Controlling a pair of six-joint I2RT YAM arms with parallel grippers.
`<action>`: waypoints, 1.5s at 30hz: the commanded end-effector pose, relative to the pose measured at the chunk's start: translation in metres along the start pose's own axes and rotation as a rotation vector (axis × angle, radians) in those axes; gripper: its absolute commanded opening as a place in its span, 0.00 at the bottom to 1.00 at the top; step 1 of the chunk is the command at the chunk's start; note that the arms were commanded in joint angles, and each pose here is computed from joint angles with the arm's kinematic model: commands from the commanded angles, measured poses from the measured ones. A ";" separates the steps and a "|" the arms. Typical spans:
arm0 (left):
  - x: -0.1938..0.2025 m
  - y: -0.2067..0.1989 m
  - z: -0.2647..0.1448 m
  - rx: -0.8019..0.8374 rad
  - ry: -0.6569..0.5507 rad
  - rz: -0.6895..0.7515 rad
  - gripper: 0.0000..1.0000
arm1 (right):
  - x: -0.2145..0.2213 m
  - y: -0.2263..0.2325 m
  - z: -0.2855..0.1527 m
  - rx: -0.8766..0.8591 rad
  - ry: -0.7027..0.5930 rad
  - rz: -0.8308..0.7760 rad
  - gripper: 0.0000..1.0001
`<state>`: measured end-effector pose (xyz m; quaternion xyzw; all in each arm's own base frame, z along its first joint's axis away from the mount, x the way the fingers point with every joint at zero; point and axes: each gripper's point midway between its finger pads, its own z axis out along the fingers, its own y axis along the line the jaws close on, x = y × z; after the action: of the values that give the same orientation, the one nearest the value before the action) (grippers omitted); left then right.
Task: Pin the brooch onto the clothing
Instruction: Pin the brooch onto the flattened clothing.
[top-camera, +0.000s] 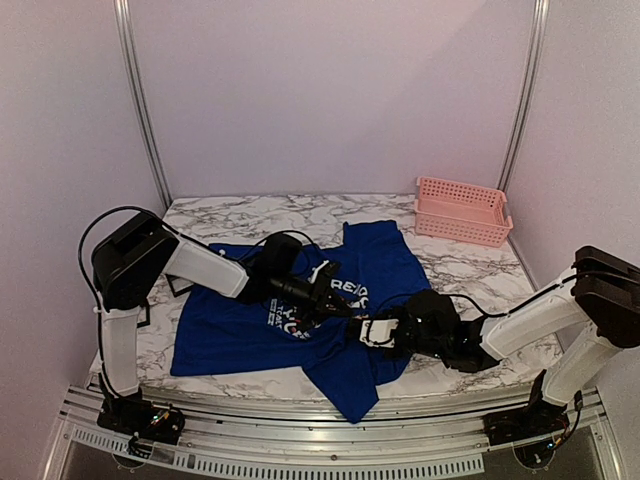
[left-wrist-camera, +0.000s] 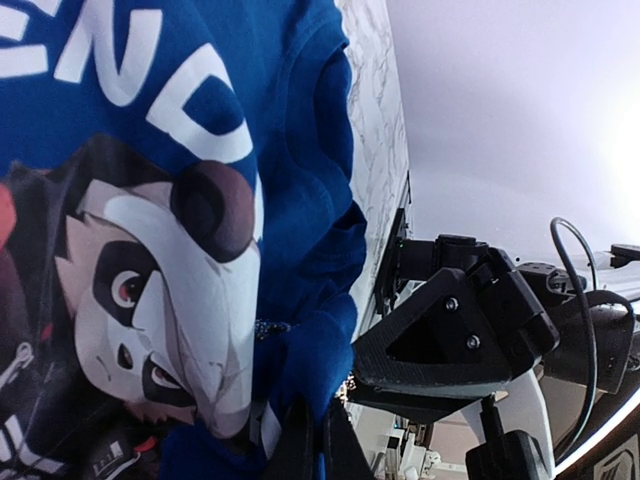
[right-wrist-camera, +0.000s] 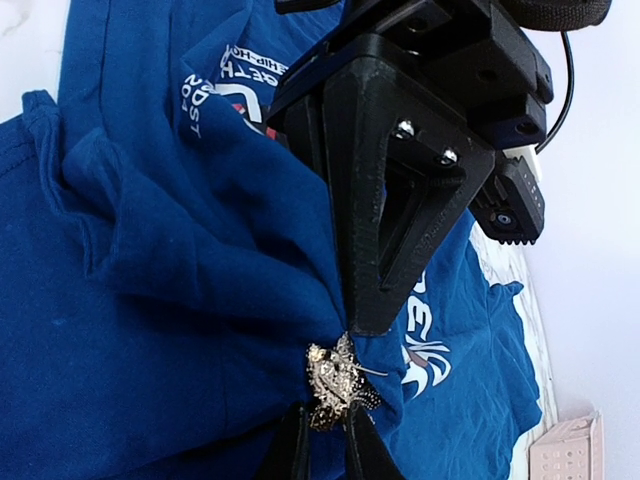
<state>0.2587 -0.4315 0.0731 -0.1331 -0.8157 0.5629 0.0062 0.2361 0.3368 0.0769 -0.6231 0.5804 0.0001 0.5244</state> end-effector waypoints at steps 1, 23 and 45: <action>-0.001 0.011 -0.002 -0.002 0.002 -0.019 0.00 | 0.008 0.004 0.002 0.011 0.021 -0.017 0.11; 0.010 0.006 -0.009 -0.019 0.064 0.077 0.48 | -0.008 0.010 -0.002 -0.118 -0.005 0.047 0.00; 0.031 -0.004 -0.038 -0.181 0.206 0.567 0.94 | -0.014 -0.012 0.003 -0.604 -0.023 0.683 0.00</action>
<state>0.2326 -0.4035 0.0828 -0.3227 -0.8003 0.5042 -0.0339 0.2389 0.3452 0.0887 -0.5663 0.6940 0.2679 0.3549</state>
